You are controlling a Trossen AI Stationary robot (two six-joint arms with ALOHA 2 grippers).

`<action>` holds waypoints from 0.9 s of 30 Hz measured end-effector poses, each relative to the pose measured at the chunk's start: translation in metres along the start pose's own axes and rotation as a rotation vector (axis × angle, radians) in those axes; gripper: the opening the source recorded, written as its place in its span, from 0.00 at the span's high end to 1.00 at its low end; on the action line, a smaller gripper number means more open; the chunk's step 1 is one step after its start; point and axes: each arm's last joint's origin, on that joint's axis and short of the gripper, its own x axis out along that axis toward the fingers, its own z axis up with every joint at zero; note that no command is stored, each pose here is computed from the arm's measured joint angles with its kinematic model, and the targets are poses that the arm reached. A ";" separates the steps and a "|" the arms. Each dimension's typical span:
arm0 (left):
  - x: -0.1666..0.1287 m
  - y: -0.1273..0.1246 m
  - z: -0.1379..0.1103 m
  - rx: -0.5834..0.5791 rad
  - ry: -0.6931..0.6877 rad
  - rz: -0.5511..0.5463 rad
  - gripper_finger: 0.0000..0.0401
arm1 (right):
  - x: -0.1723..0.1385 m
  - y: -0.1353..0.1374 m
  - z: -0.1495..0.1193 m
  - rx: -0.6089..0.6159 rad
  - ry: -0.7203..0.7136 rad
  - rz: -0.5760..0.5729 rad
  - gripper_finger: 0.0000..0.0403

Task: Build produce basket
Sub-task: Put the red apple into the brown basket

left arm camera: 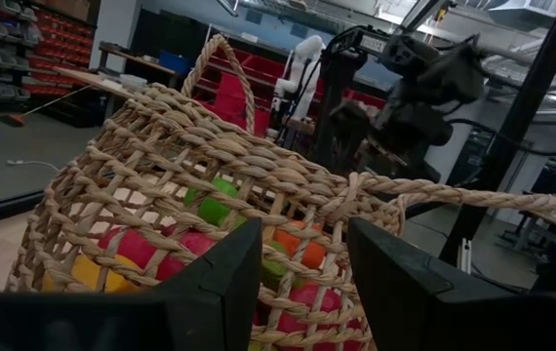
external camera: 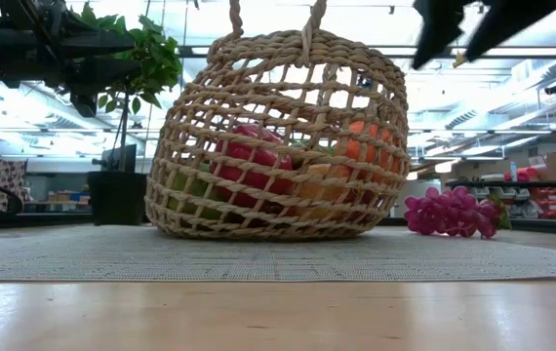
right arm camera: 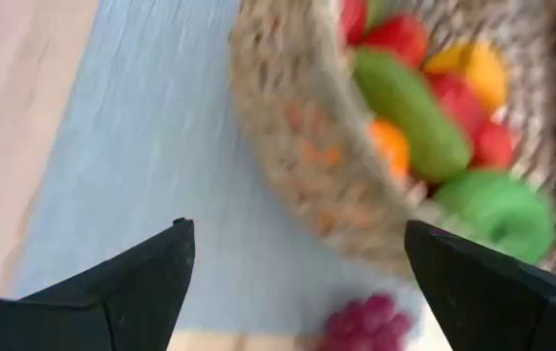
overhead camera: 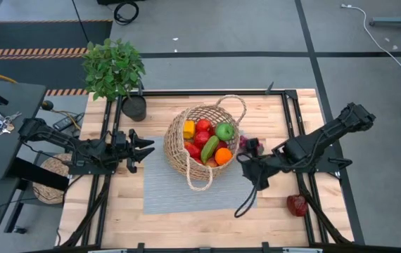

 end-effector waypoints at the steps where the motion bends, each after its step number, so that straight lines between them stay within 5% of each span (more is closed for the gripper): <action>1: 0.000 0.000 0.000 0.000 0.000 0.000 0.60 | -0.001 0.003 -0.003 0.026 0.021 0.013 0.07; 6: 0.000 0.000 0.000 0.001 0.000 0.000 0.60 | -0.005 0.010 -0.024 0.336 0.282 0.162 0.07; 15: 0.000 0.000 0.000 0.000 0.000 0.000 0.60 | 0.010 0.033 -0.087 0.668 0.811 0.139 0.08; 27: 0.000 0.000 0.000 0.000 0.000 0.000 0.60 | -0.008 0.077 -0.096 1.025 0.916 0.102 0.07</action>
